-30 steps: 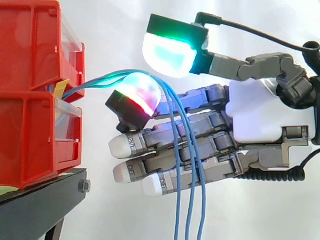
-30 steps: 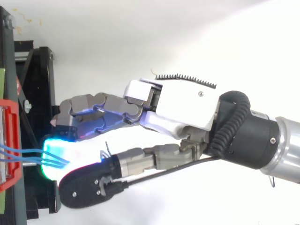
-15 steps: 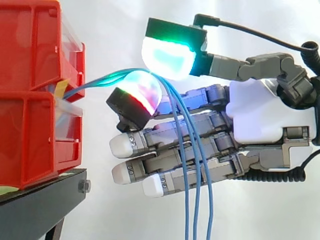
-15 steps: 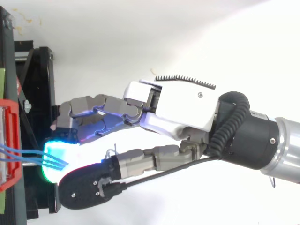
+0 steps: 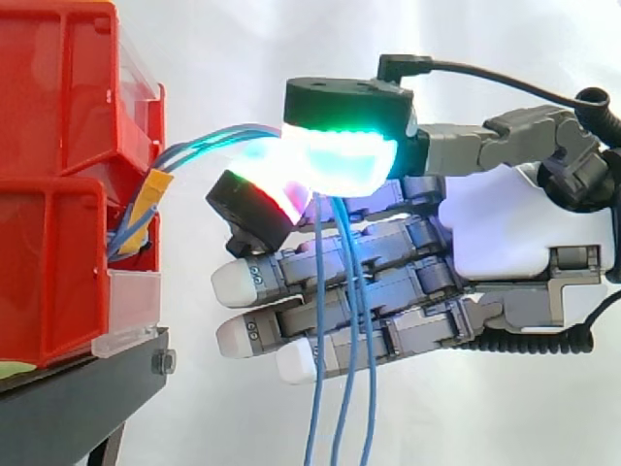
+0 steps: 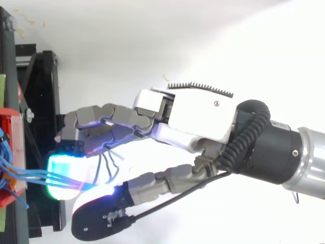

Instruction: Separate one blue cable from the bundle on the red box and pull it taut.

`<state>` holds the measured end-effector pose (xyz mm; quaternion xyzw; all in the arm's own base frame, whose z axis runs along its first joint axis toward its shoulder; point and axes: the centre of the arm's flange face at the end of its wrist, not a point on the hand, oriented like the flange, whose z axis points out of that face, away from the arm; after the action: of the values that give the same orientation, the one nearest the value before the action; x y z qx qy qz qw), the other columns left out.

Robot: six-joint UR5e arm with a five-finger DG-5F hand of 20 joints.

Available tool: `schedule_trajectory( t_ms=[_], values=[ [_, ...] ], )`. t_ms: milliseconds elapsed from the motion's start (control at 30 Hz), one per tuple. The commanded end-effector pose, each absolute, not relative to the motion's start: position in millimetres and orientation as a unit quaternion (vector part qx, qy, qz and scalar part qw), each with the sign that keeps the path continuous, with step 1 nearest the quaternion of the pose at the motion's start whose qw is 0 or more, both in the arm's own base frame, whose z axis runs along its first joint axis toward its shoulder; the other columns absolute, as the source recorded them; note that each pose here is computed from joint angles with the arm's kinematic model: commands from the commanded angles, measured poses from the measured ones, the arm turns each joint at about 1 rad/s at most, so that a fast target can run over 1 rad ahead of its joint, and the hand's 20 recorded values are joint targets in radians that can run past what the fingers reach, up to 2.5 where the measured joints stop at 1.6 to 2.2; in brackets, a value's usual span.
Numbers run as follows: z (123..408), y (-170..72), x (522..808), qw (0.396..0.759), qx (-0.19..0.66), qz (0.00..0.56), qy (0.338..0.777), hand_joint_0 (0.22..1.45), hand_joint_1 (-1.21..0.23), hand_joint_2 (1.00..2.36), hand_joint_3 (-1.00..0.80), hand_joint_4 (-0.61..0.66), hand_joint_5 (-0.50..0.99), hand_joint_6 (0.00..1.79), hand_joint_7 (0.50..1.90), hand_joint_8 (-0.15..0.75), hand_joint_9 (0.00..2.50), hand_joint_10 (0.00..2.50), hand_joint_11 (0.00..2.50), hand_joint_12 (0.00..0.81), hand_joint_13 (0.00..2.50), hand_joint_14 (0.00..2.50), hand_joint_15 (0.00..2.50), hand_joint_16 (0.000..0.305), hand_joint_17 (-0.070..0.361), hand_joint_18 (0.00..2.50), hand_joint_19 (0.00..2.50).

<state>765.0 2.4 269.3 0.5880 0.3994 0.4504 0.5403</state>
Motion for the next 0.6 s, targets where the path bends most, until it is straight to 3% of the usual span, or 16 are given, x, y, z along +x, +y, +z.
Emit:
schedule_trajectory(
  t_ms=[0,200,367,567],
  values=[
    [269.2,2.9,765.0,0.54,0.588,0.451,0.4,0.73,-0.88,1.01,-0.35,0.16,-0.13,0.5,1.29,0.267,0.58,0.01,0.31,0.342,0.35,0.0,0.11,0.047,0.105,0.4,0.32],
    [269.0,2.9,764.8,0.54,0.588,0.45,0.4,0.66,-0.84,1.0,-0.47,0.18,-0.13,0.5,1.28,0.273,0.58,0.01,0.3,0.343,0.34,0.0,0.12,0.047,0.105,0.39,0.34],
    [269.2,1.7,765.0,0.541,0.587,0.45,0.4,0.57,-0.57,1.0,-0.5,0.21,-0.11,0.5,1.29,0.305,0.64,0.01,0.31,0.359,0.38,0.0,0.13,0.049,0.11,0.4,0.37],
    [268.0,2.9,765.1,0.541,0.587,0.449,0.402,0.6,-0.46,1.0,-0.49,0.21,-0.1,0.5,1.29,0.31,0.68,0.01,0.3,0.356,0.4,0.0,0.14,0.048,0.108,0.41,0.37]
  ],
)
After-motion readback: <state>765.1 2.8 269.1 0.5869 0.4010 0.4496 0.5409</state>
